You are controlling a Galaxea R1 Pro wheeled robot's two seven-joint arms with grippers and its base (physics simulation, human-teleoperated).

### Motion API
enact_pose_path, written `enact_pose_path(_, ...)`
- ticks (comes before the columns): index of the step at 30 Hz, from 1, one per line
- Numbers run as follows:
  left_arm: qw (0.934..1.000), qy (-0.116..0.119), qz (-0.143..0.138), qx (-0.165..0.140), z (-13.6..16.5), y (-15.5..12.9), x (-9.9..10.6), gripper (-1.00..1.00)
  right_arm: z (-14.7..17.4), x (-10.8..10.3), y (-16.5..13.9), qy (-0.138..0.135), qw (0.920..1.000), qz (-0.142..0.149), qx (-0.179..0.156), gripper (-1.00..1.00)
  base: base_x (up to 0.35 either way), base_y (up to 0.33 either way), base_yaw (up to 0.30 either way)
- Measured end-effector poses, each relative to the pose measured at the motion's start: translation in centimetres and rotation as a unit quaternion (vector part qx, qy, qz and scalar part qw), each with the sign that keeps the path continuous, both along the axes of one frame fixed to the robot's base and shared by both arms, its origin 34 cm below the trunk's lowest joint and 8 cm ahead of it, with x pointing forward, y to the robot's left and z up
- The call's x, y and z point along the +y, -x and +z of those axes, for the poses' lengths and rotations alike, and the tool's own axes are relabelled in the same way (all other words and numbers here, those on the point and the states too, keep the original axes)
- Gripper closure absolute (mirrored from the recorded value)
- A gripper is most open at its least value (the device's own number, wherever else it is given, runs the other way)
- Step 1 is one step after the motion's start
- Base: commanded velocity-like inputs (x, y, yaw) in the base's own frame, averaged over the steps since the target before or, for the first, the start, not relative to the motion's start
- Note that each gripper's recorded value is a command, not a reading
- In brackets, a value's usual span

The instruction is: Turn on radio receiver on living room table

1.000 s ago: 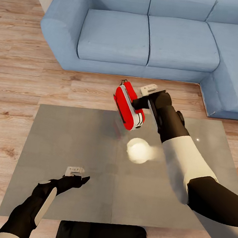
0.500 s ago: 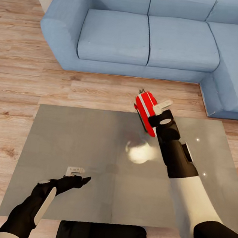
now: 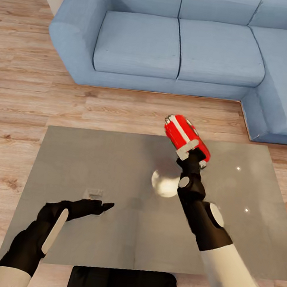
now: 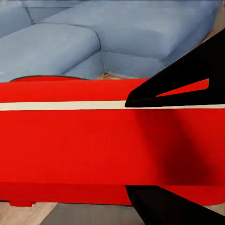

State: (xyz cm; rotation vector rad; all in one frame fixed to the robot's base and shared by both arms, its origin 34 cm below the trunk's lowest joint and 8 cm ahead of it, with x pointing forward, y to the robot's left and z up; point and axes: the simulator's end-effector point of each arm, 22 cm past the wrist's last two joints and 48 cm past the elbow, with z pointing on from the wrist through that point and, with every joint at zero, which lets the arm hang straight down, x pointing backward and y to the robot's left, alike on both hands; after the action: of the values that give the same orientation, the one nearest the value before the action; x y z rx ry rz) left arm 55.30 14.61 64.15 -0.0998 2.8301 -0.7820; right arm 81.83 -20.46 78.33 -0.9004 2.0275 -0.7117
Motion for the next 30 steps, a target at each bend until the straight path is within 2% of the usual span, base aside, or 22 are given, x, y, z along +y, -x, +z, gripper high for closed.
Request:
enact_pose_path(3,0.9999,0.011,-0.004,0.004,0.5,-0.7,-0.4,-1.0,0.6,1.1,0.9,0.022,0.9994,0.013,-0.022,1.0,0.0,0.0,0.0)
enact_pose_path(7,0.9998,0.018,-0.008,0.009,1.1,-2.0,-0.6,-1.0,1.8,3.7,2.7,0.056,0.9956,0.043,-0.062,1.0,0.0,0.0,0.0)
enact_pose_path(12,0.9994,0.033,-0.002,0.008,2.3,-4.9,-0.4,-1.0,2.9,3.1,5.0,0.115,0.9861,0.05,-0.109,1.0,0.0,0.0,0.0)
enact_pose_path(16,0.9985,0.053,0.016,-0.005,3.7,-7.3,0.9,-1.0,3.3,4.3,7.3,0.154,0.9737,0.082,-0.147,1.0,0.0,0.0,0.0)
enact_pose_path(19,0.9976,0.063,0.027,-0.007,4.2,-8.0,2.1,-1.0,3.1,5.2,8.8,0.171,0.9657,0.106,-0.165,1.0,0.0,0.0,0.0)
enact_pose_path(21,0.9967,0.073,0.037,-0.002,4.7,-8.2,3.4,-1.0,3.0,6.0,10.1,0.191,0.9556,0.128,-0.185,1.0,0.0,0.0,0.0)
enact_pose_path(23,0.9962,0.076,0.041,0.002,5.1,-8.7,4.3,-1.0,2.1,6.2,11.2,0.202,0.9502,0.144,-0.188,1.0,0.0,0.0,0.0)
enact_pose_path(27,0.996,0.079,0.044,-0.001,5.6,-9.5,5.0,-1.0,0.9,7.0,12.7,0.217,0.9416,0.171,-0.192,1.0,0.0,0.0,0.0)
enact_pose_path(28,0.9959,0.079,0.044,-0.001,5.7,-9.6,5.1,-1.0,0.4,7.1,13.3,0.225,0.9382,0.178,-0.194,1.0,0.0,0.0,0.0)
enact_pose_path(29,0.9958,0.08,0.044,0.001,5.7,-9.7,5.1,-1.0,-0.4,7.2,14.3,0.239,0.9306,0.192,-0.2,1.0,0.0,0.0,0.0)
enact_pose_path(30,0.9958,0.08,0.044,0.002,5.7,-9.7,5.2,-1.0,-1.1,6.9,14.8,0.24,0.9296,0.197,-0.199,1.0,0.0,0.0,0.0)
